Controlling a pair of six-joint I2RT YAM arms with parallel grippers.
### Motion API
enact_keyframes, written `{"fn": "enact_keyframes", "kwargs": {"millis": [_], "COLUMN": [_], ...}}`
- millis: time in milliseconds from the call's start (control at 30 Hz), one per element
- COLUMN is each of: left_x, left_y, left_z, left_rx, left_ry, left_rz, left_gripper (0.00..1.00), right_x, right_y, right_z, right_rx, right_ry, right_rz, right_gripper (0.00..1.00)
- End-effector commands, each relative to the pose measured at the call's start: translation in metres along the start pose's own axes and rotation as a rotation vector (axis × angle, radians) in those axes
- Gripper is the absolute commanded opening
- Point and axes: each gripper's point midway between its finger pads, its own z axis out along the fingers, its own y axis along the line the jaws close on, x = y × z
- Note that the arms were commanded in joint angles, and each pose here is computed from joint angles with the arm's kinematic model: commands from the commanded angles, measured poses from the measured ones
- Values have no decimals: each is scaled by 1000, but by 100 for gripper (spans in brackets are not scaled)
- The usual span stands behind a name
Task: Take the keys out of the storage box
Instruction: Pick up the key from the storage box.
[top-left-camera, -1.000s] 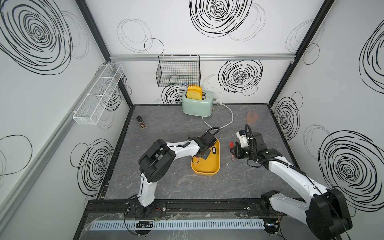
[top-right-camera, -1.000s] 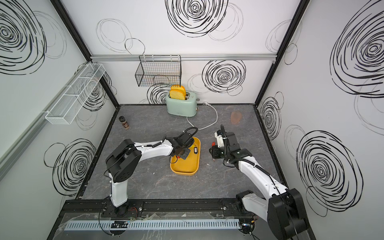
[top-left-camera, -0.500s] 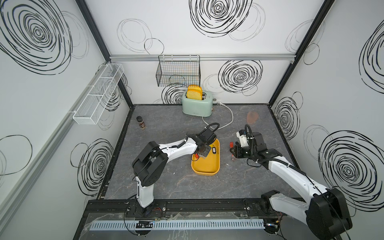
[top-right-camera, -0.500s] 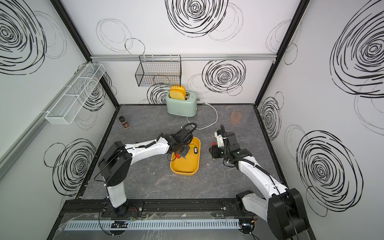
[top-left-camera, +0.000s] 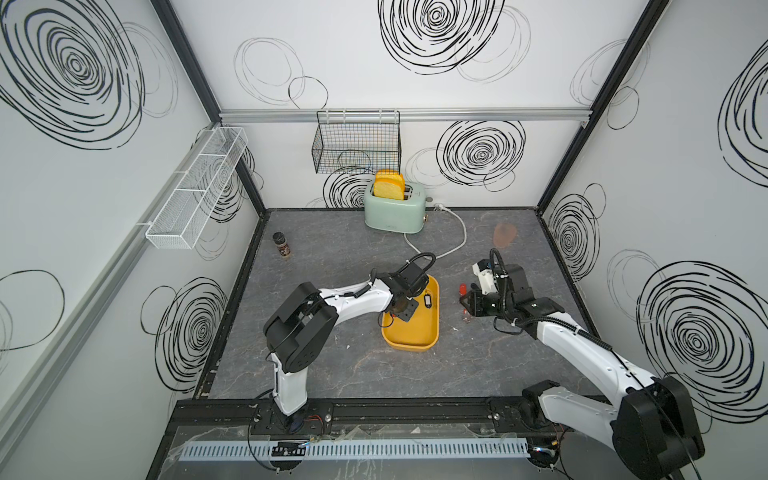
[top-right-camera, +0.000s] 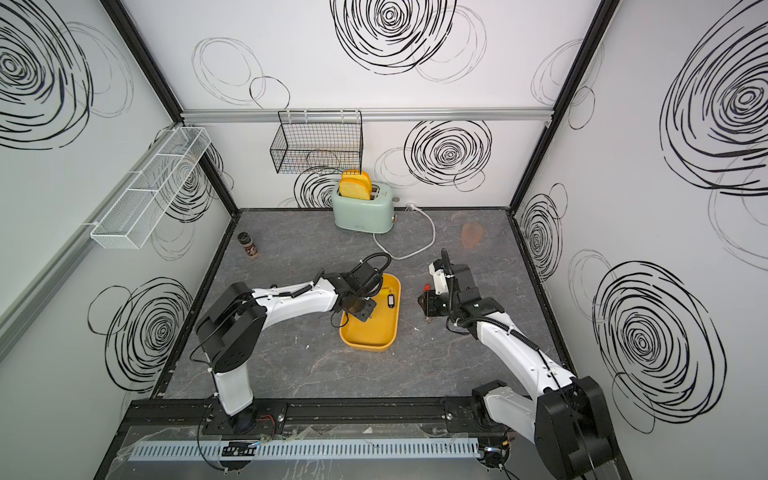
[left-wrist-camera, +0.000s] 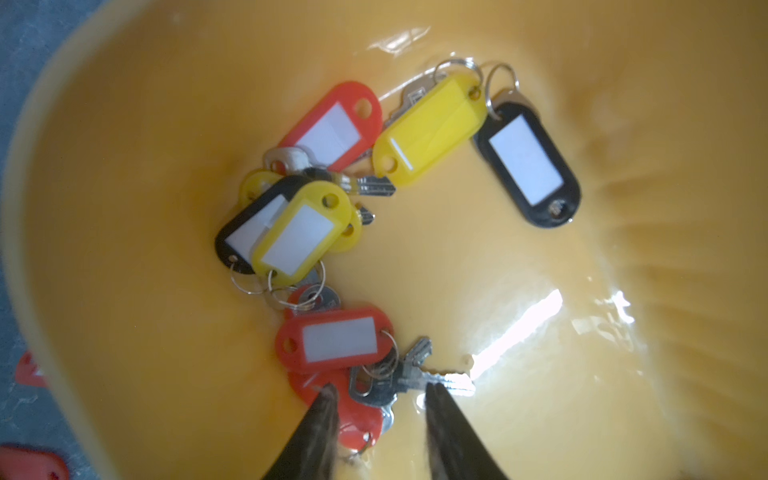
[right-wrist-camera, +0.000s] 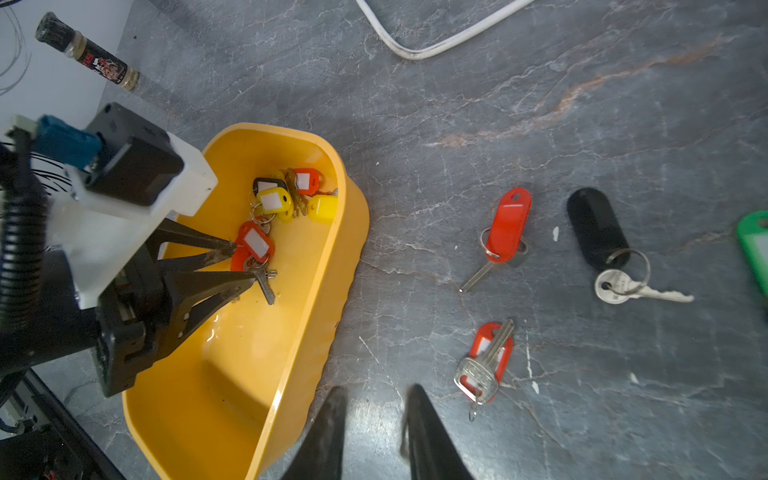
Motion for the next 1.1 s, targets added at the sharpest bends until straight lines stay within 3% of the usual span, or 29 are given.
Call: {"fn": "enact_keyframes", "kwargs": {"millis": [0,233,400,533,667,900,1067], "left_x": [5,9,10,11,10,-10,-28], "left_y": [2,6,7,8,8,7,7], "left_z": [12,25,30,32,30,10,-12], "left_rx": [-2,-21,-24,-23,-22,-12,5], "left_ry": [13,24,30,37,35,-10,-63], "left_rz": [15,21,16,12,10,-2,-16], "left_gripper": [42,40,33,17,10,0,0], "right_x": [2,3,2,2,2,2,1], "right_y": [-3,-3,-4,-4,-5,-6,-7], "right_z": [2,2,2,2,3,5,5], "right_rx": [9,11,14,13,15,15,18], "right_ry": [4,5,4,5,5,7,6], "right_rz": [-10,-11,-9,-8,-8,-6,-4], "right_gripper": [29,29,29,29,29,29,29]}}
